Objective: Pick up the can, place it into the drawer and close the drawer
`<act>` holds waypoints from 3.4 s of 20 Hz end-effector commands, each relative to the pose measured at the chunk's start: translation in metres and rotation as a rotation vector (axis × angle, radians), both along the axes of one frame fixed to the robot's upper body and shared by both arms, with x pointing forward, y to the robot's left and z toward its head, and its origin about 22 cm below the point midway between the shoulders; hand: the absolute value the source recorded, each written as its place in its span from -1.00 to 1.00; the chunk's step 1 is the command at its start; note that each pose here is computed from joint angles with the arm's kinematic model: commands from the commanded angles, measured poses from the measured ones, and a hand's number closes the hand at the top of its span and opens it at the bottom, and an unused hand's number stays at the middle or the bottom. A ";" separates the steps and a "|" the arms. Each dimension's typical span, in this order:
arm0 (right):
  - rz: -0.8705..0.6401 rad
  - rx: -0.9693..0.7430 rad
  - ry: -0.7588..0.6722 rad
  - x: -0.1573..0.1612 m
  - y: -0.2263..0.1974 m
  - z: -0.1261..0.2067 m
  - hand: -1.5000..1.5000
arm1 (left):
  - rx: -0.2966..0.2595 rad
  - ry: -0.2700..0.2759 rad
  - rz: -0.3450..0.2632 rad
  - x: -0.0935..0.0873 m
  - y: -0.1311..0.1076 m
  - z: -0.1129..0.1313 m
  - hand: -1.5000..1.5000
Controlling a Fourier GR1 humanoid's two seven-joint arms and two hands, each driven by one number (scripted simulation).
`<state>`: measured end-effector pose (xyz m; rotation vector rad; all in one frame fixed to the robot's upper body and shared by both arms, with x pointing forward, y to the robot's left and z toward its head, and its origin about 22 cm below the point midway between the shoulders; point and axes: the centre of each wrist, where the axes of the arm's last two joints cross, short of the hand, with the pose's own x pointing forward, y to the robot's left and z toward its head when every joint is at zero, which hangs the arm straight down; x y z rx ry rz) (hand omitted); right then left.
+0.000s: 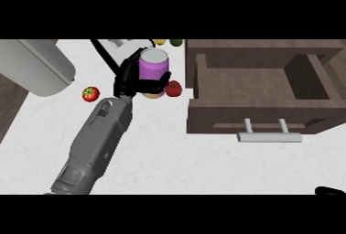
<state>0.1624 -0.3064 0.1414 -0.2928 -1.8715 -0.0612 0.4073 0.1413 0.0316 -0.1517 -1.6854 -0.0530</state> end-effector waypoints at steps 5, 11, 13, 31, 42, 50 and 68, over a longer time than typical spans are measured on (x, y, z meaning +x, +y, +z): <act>0.007 0.009 -0.005 0.000 0.017 0.017 -1.00 | -0.016 -0.036 -0.047 0.003 -0.055 0.095 1.00; 0.004 -0.006 0.005 -0.008 0.003 0.016 -1.00 | 0.052 -0.048 -0.042 0.010 -0.064 0.162 1.00; -0.005 0.007 0.011 0.004 0.000 -0.010 -1.00 | 0.055 -0.054 -0.072 0.000 -0.088 0.156 1.00; 0.031 -0.001 -0.029 0.004 0.006 0.020 -1.00 | 0.175 -0.003 -0.037 0.024 -0.149 0.213 1.00; 0.054 -0.023 -0.024 0.026 0.014 0.029 -1.00 | 0.213 -0.024 0.103 0.024 -0.166 0.235 -1.00; 0.078 -0.119 -0.052 0.039 0.015 0.039 -1.00 | 0.201 -0.033 0.189 0.024 -0.165 0.218 -1.00; 0.067 -0.684 -0.135 0.088 0.056 0.034 -1.00 | 0.048 -0.035 0.167 0.026 -0.164 0.229 -1.00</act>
